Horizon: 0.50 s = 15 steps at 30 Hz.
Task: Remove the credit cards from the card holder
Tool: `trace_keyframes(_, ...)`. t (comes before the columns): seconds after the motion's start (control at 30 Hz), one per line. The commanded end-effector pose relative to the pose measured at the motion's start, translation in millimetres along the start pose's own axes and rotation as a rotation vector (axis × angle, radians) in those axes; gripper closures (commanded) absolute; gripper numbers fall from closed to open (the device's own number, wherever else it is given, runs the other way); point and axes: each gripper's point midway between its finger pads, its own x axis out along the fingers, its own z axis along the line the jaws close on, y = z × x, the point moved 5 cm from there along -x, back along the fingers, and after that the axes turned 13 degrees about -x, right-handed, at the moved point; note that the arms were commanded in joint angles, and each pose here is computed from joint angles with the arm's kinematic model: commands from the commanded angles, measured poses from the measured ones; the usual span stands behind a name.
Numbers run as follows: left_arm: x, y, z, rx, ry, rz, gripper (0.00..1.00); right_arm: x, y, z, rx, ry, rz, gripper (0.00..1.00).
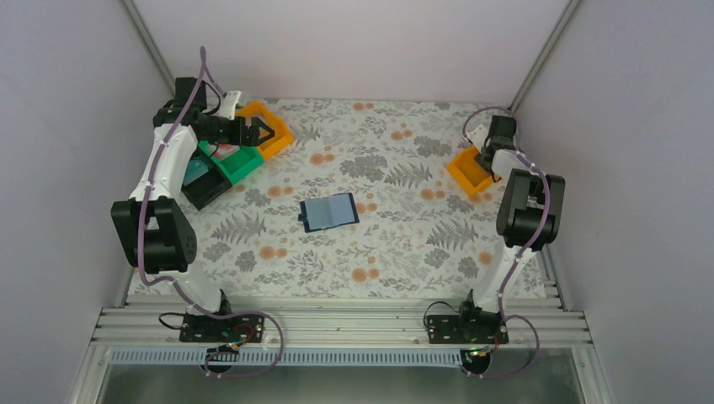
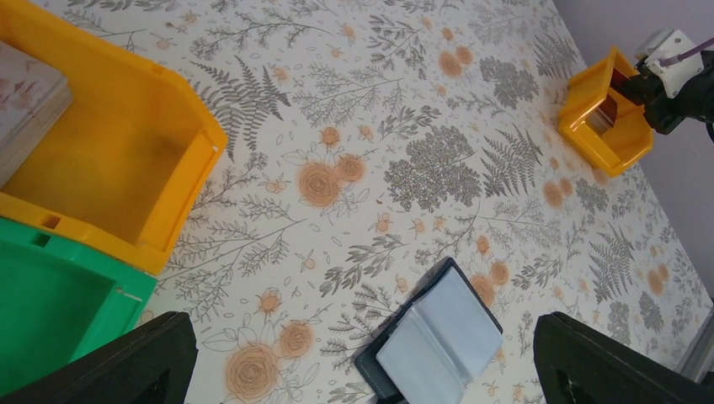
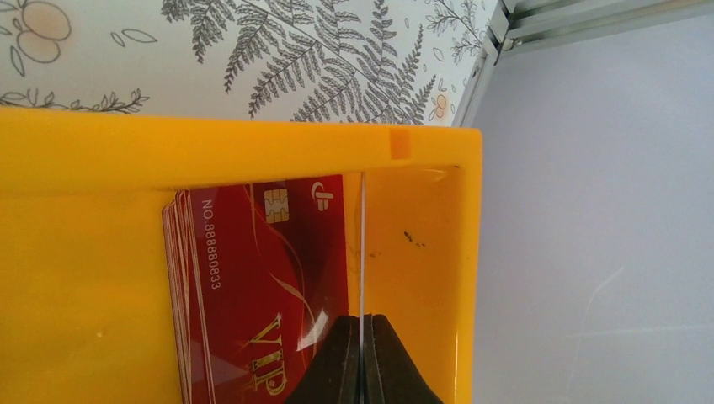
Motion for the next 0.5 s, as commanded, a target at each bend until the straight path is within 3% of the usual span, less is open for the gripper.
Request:
trace_keyframes(0.0, 1.0, -4.9, 0.3, 0.019, -0.003, -0.002, 0.00, 2.7, -9.3, -6.6, -0.047, 0.039, -0.046, 0.96)
trace_keyframes(0.47, 4.5, -5.2, -0.8, 0.029, -0.011, 0.007, 0.00, -3.9, -20.8, -0.5, -0.173, 0.111, -0.091, 0.95)
